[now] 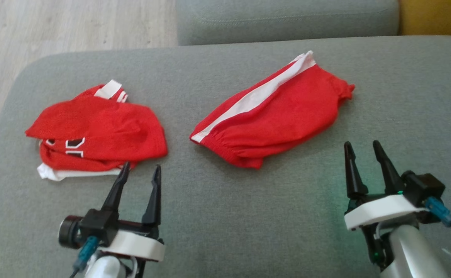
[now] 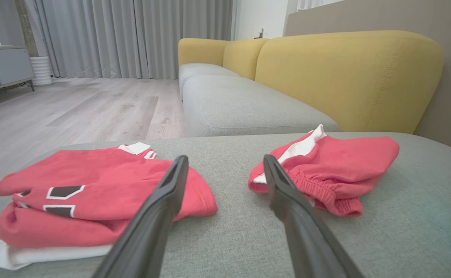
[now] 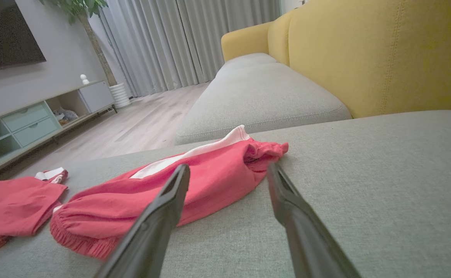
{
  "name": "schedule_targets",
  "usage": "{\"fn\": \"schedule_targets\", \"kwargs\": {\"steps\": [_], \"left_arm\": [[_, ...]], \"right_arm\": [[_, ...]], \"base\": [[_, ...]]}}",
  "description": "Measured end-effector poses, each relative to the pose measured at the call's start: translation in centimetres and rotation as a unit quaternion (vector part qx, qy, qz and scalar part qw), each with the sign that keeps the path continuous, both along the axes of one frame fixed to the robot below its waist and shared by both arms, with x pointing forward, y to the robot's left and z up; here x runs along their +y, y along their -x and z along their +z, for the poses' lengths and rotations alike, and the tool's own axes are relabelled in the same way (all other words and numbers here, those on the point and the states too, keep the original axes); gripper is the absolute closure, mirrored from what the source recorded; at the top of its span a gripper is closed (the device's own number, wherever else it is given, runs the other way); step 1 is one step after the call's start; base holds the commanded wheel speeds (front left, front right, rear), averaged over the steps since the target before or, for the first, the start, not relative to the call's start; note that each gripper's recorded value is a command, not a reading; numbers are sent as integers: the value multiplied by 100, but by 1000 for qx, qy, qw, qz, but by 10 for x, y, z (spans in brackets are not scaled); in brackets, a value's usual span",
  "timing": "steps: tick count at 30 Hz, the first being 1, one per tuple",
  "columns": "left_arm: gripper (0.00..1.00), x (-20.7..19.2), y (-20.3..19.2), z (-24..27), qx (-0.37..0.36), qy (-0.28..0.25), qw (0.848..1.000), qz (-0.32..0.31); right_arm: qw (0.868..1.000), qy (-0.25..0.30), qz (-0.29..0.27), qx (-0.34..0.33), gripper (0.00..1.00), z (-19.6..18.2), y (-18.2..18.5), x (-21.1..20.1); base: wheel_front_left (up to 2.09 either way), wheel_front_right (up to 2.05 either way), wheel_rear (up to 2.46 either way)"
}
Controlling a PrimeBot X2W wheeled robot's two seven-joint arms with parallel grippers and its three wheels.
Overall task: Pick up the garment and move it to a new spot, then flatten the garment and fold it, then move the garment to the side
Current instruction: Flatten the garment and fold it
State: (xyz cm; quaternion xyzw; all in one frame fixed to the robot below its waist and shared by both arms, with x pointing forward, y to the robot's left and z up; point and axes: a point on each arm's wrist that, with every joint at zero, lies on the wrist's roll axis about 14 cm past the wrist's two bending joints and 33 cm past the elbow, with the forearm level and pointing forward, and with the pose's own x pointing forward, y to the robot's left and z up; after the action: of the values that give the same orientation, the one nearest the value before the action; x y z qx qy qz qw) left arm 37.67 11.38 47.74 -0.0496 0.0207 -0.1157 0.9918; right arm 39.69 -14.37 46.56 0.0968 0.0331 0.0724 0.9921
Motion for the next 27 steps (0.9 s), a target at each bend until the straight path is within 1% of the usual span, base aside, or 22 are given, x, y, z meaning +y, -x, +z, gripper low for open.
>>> {"fn": "schedule_targets", "kwargs": {"steps": [3, 5, 7, 11, 14, 18, 20, 23, 25, 27], "left_arm": [[0, -3, -2, 1, -2, 6, 1000, -7], [0, -3, -4, -1, 1, 8, 1000, -5], [0, 0, -10, -5, 5, 13, 1000, 0], [0, 1, -23, -12, 11, 9, 1000, -8], [0, 5, -33, -20, 20, 11, 1000, -3], [0, 13, -41, -27, 28, 12, 999, 10], [0, 19, -43, -30, 32, 12, 999, 17], [0, 27, -43, -35, 40, 8, 999, 28], [0, 32, -41, -40, 46, 3, 998, 32], [0, 33, -40, -42, 49, 1, 998, 34]], "right_arm": [[1000, 15, -1, 8, 0, -3, -9, -2], [1000, 27, -4, 15, 0, -4, -22, -6], [999, 42, -7, 29, 0, -5, -40, -9], [997, 54, -15, 60, 0, -6, -87, -13], [993, 59, -28, 97, 0, -15, -120, -20], [983, 65, -40, 169, 0, -45, -147, -28], [975, 84, -36, 201, 0, -61, -155, -30], [963, 125, -27, 237, 0, -83, -160, -32], [956, 130, -18, 264, 0, -98, -159, -27], [953, 131, -13, 271, 0, -103, -159, -23]], "base": [[0, 0, 0], [0, 0, 0], [0, 0, 0], [0, 0, 0], [0, 0, 0], [0, 0, 0], [0, 0, 0], [0, 0, 0], [0, 0, 0], [0, 0, 0]]}}
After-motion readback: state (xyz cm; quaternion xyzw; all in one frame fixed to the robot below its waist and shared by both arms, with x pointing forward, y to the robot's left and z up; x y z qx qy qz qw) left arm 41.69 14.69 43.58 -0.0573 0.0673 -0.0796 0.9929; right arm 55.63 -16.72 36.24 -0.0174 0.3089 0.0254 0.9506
